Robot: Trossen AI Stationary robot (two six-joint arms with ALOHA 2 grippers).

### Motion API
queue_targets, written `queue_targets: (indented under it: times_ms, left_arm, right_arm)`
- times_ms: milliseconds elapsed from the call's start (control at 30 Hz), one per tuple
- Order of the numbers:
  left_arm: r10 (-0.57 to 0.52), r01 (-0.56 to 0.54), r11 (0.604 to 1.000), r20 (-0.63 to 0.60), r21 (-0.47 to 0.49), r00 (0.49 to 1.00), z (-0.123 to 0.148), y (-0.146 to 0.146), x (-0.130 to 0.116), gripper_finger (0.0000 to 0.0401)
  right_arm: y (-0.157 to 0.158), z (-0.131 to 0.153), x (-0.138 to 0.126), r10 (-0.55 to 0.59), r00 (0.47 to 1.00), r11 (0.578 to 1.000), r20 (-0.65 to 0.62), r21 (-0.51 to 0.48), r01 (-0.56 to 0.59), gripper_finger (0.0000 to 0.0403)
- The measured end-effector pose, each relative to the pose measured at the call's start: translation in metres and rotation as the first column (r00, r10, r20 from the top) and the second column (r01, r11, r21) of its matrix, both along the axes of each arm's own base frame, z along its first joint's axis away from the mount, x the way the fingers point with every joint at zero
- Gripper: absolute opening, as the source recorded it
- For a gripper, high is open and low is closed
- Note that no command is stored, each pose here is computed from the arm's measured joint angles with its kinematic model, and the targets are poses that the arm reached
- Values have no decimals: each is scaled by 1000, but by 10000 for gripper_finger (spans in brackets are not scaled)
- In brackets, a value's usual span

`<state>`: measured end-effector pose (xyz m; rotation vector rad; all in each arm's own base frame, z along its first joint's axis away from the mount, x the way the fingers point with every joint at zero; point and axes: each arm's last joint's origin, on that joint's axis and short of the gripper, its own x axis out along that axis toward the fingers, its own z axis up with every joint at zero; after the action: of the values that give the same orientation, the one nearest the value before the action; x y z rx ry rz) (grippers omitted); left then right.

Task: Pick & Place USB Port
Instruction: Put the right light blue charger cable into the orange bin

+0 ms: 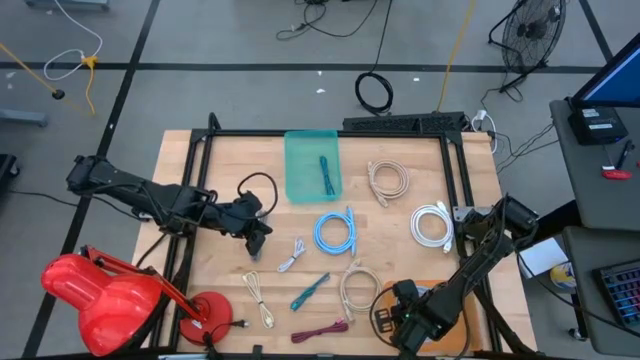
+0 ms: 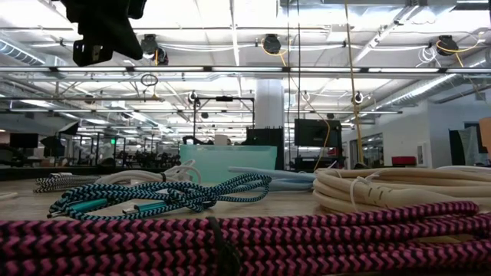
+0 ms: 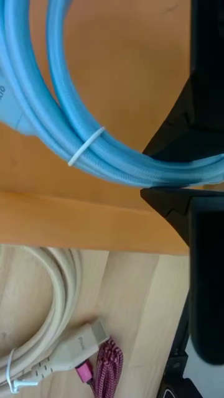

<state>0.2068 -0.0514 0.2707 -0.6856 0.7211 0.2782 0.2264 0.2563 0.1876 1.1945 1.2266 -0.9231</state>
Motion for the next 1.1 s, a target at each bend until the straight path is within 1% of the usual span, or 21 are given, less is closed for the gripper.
queue_targets:
  times_ms: [200,300,600,733,900,1100]
  left_arm:
    - [-25,25,1000,-3,4,1000,0,0,0,17]
    - [-31,31,1000,-3,8,1000,0,0,0,17]
    - [-37,37,999,-3,14,999,0,0,0,17]
    - [-37,37,999,-3,14,999,0,-1,0,17]
    - [-41,41,999,-3,19,999,0,0,0,17]
    - [-37,37,999,-1,26,999,0,0,0,17]
  right_arm:
    - [-1,0,0,2,1000,1000,-4,0,-2,47]
    - [-1,0,0,7,1000,1000,-5,0,-7,56]
    - [-1,-1,0,27,999,1000,-18,0,-27,118]
    - [-3,2,0,57,998,998,-42,30,-56,138]
    - [-9,17,-2,88,996,995,-10,47,-88,143]
    - [-24,49,-8,124,991,988,58,82,-129,130]
